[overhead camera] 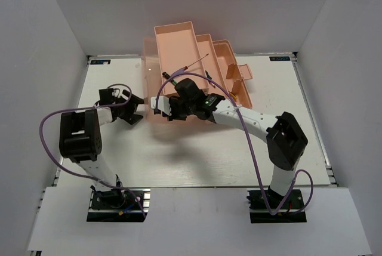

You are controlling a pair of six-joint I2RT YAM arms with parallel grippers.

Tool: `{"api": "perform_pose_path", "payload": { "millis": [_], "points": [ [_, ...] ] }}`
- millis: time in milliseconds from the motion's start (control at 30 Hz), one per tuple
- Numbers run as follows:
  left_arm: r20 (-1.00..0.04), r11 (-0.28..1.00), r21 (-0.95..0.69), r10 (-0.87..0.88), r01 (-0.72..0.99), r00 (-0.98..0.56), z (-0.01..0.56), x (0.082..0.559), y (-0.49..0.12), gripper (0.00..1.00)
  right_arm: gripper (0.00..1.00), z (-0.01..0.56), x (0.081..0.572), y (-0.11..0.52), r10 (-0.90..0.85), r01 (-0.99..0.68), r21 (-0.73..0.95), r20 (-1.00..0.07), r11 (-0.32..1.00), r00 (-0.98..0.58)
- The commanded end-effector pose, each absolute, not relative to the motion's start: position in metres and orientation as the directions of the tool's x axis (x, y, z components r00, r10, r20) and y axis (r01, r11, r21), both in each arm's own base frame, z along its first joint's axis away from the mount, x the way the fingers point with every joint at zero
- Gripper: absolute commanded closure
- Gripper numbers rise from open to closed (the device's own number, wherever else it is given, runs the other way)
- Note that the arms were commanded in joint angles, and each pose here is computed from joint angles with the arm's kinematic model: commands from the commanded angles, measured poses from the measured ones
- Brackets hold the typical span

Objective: Sort the tools into containers

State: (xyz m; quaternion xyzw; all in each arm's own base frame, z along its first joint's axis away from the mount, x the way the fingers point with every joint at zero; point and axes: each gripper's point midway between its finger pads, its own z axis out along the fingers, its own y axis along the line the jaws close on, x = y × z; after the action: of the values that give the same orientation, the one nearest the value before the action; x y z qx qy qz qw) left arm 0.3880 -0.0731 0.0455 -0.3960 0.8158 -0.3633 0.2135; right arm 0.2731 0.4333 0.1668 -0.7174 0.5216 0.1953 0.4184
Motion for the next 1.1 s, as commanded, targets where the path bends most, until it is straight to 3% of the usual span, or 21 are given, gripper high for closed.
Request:
{"api": "perform_pose_path", "payload": {
  "millis": [0,300,367,400,500,567,600,900,967,1067],
  "points": [
    [-0.085,0.410,-0.840,-0.747,-0.355,-0.659,0.079,0.421,-0.091,0.11,1.00,0.282,0.267,0.459,-0.331,-0.808,-0.587,-0.755,-0.042,0.566],
    [-0.110,0.404,-0.881,-0.681,-0.247,-0.724,0.102,0.446,-0.112,0.11,1.00,0.276,0.263,0.459,-0.335,-0.821,-0.568,-0.763,-0.063,0.553],
    [-0.114,0.403,-0.887,-0.667,-0.227,-0.736,0.104,0.448,-0.118,0.11,0.82,0.274,0.261,0.458,-0.337,-0.825,-0.562,-0.765,-0.069,0.549],
    [-0.117,0.403,-0.887,-0.667,-0.224,-0.736,0.105,0.451,-0.118,0.11,0.57,0.272,0.261,0.457,-0.342,-0.829,-0.555,-0.767,-0.072,0.543],
    [-0.129,0.403,-0.893,-0.655,-0.200,-0.744,0.113,0.454,-0.123,0.11,0.44,0.273,0.260,0.455,-0.342,-0.829,-0.554,-0.767,-0.074,0.542],
    [-0.128,0.405,-0.893,-0.647,-0.197,-0.752,0.111,0.455,-0.128,0.11,0.41,0.275,0.258,0.452,-0.341,-0.828,-0.556,-0.766,-0.073,0.544],
    [-0.135,0.405,-0.895,-0.647,-0.189,-0.750,0.114,0.457,-0.128,0.11,0.34,0.275,0.257,0.451,-0.340,-0.833,-0.549,-0.772,-0.071,0.538],
    [-0.118,0.398,-0.897,-0.634,-0.191,-0.765,0.114,0.465,-0.140,0.11,0.32,0.333,0.247,0.433,-0.246,-0.828,-0.560,-0.807,0.028,0.537],
    [-0.119,0.393,-0.900,-0.637,-0.187,-0.761,0.118,0.470,-0.141,0.11,0.33,0.356,0.254,0.430,-0.209,-0.792,-0.602,-0.792,0.105,0.574],
    [-0.125,0.390,-0.905,-0.627,-0.171,-0.769,0.120,0.476,-0.149,0.11,0.42,0.398,0.296,0.412,-0.259,-0.679,-0.642,-0.766,0.355,0.588]
  ]
}}
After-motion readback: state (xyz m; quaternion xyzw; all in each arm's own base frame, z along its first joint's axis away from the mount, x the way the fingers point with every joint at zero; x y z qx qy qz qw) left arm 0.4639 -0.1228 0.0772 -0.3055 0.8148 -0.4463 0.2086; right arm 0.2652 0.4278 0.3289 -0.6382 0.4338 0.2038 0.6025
